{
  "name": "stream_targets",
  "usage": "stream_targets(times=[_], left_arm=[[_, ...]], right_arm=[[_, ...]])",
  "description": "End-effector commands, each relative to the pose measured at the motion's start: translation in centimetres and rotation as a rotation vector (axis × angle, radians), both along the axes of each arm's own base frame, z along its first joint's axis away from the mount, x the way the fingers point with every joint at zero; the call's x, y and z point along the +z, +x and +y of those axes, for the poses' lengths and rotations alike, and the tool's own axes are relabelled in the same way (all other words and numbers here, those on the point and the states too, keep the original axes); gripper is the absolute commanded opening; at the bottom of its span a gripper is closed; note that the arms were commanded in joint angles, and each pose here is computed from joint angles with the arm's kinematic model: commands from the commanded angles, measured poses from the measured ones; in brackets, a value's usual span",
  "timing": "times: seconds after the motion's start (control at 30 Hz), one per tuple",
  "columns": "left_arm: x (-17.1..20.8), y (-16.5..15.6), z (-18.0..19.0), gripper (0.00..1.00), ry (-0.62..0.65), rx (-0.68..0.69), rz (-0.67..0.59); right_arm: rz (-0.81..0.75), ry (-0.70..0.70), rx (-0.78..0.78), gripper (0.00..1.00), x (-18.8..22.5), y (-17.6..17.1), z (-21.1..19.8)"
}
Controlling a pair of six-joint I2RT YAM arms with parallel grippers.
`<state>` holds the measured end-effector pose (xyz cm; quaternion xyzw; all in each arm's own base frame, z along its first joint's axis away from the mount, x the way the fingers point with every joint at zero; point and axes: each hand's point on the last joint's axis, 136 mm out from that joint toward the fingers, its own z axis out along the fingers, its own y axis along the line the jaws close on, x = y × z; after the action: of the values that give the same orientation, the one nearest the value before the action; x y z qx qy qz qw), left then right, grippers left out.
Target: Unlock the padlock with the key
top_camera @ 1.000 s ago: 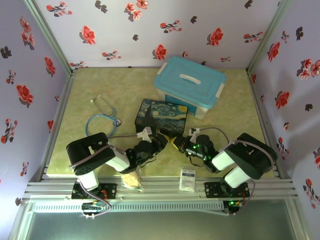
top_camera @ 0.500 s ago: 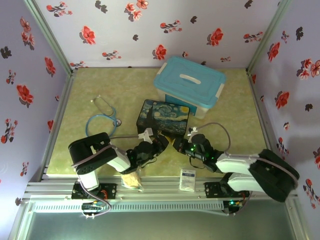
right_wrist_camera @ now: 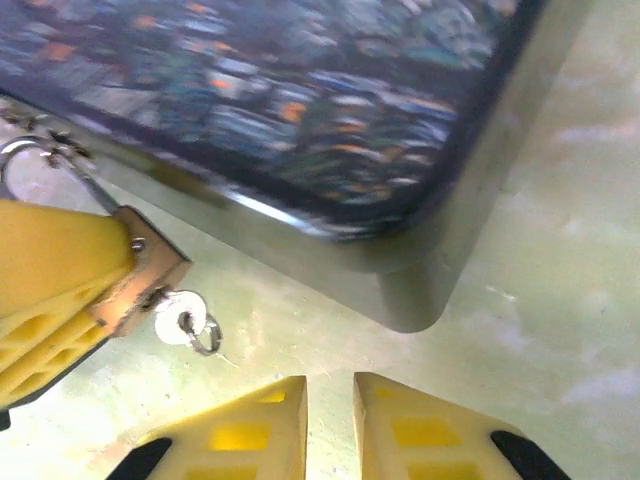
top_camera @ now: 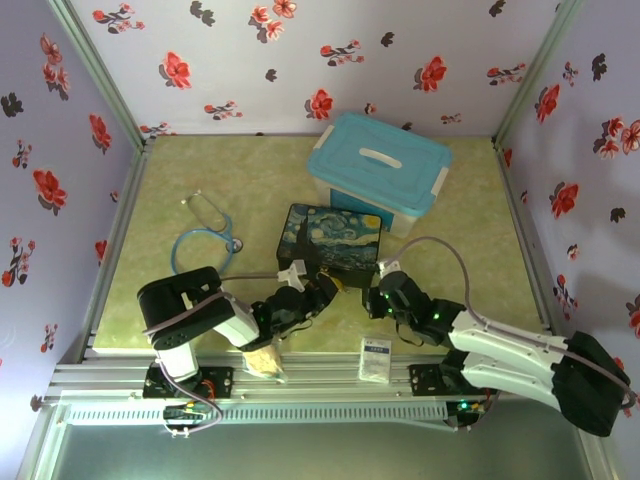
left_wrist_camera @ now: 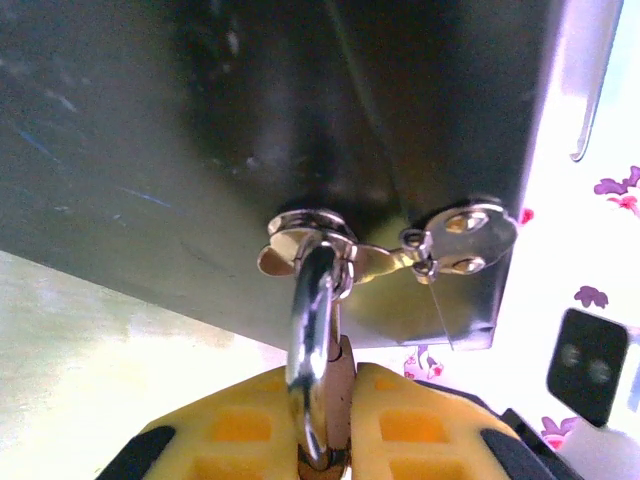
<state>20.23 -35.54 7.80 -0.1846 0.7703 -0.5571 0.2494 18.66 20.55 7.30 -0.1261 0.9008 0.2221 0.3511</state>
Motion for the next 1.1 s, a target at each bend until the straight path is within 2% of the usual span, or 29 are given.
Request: stream_targets(times=[0.0,0.07,0.13,0.23,0.3,0.37,0.5,0.7,0.9,1.07], left_arm=[[1.0,0.4,0.2,0.00,-0.047,0.025,-0.019],[0.3,0.4,0.4,0.00,-0.038,0.033,-0.005],[0.1,0.4,0.5,0.00,-0.031,0.033,-0.005],[0.2,0.4,0.5,0.00,-0.032,0.032,-0.006],[0.1,0.3,0.5,0.00,-0.035,0.029,0.002],[-0.2,0.1,0.8,0.00,-0.029,0.029,0.010],[-0.7,-0.3,1.2,0.00,-0.023,0.026,0.027],[0.6,-0.7,0.9,0.00,-0.045,0.007,0.003],[1.1,-1.0,0.2,0.00,-0.057,-0.017,-0.001],[1.7,-1.3,-0.4,0.00,-0.075,-0.030,-0.009]], right_arm=[[-0.290,-0.115,0.087,0.26,2.6,-0.4,0.3],[-0.377,-0.134,0.152,0.31,3.0,-1.0,0.9],[-0.395,-0.148,0.213,0.36,2.7,-1.5,1.5],[-0.453,-0.204,0.252,0.36,2.4,-1.5,1.6],[-0.549,-0.262,0.284,0.34,2.6,-1.6,1.9],[-0.620,-0.279,0.336,0.37,2.5,-2.1,2.6],[-0.629,-0.340,0.405,0.38,1.4,-2.3,3.6],[-0.681,-0.451,0.473,0.36,0.4,-1.9,4.8],[-0.768,-0.523,0.448,0.37,0.8,-0.9,5.3],[-0.781,-0.556,0.463,0.35,0.3,-0.5,6.1]])
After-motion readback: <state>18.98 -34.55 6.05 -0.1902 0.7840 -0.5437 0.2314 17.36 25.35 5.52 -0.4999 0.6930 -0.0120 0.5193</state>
